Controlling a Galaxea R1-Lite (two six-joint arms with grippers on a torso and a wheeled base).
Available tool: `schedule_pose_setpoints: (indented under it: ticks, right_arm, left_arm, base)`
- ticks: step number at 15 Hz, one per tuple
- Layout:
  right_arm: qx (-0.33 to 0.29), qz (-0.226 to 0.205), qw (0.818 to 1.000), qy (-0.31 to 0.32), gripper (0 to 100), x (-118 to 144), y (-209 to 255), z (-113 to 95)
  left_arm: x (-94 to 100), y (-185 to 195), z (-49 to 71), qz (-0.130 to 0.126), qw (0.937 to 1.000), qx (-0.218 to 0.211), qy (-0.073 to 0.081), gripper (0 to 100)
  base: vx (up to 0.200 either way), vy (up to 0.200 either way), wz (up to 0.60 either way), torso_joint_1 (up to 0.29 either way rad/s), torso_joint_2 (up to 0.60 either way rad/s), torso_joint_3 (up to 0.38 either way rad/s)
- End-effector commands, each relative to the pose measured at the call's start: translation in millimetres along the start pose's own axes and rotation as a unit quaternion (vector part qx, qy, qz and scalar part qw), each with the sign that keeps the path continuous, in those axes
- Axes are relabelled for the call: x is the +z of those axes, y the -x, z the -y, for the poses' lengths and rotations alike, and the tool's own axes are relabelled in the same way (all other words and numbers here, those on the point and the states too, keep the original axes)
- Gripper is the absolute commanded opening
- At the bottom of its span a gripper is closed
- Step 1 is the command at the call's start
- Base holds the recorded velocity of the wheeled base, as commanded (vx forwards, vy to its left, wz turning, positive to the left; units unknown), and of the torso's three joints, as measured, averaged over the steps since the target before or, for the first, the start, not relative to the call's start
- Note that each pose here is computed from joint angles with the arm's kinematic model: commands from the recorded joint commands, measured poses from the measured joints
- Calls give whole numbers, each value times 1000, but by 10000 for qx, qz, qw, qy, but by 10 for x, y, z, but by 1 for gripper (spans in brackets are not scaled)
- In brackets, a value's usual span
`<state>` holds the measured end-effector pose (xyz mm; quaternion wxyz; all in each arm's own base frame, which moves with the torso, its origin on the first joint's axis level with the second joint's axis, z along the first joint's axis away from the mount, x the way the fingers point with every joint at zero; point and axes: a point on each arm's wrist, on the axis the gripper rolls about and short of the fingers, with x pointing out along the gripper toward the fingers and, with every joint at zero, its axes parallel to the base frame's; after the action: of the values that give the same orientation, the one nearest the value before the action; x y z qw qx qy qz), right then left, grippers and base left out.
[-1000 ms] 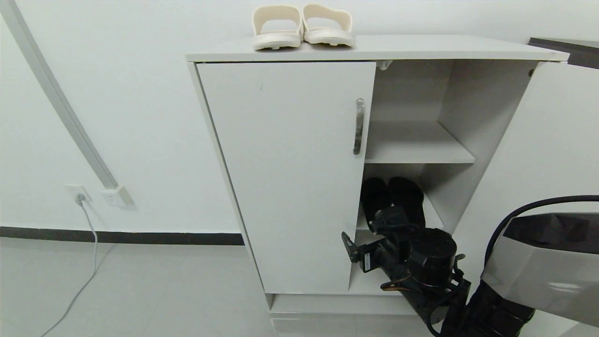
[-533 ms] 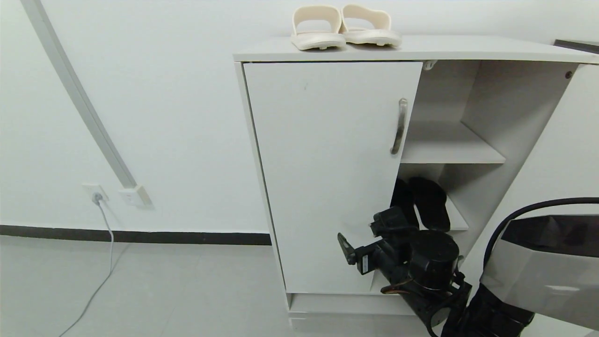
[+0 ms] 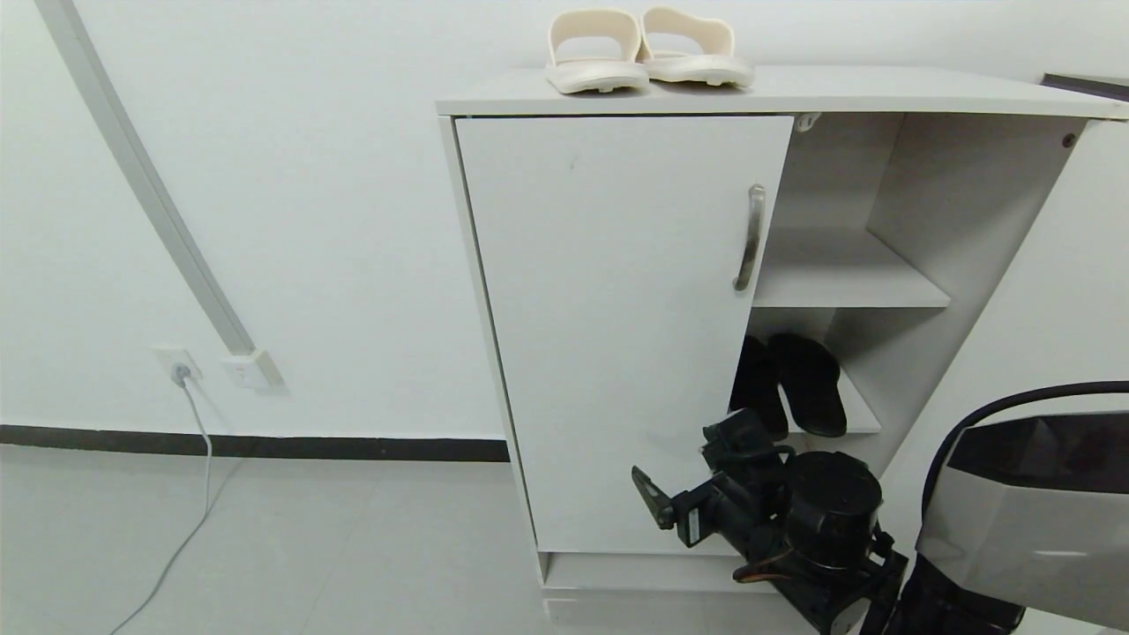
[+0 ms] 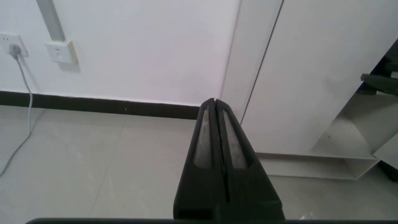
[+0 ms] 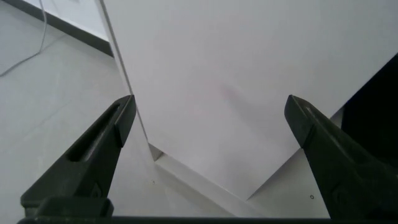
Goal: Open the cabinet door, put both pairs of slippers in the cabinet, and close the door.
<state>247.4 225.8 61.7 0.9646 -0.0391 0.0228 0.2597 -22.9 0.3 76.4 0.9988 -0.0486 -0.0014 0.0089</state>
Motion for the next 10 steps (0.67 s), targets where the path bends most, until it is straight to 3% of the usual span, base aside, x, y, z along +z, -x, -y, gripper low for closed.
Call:
schedule_pose_setpoints:
  ticks: [1,8,10]
  right_arm:
    - [81,88,9999,-5,100,65,40,-34]
    - [162,-3,9998,90,100,31,81,-58]
    - [203,-37,9997,145,100,17,94,-57]
  left_arm:
    - [0,0,0,-2,10000,3,5,0]
    - [0,0,0,-2,10000,3,-3,0]
    - [0,0,0,-2,10000,3,-3,0]
  base:
    - [0,0,0,0,0,0]
    - [0,0,0,0,0,0]
    - [0,0,0,2,-217,-249]
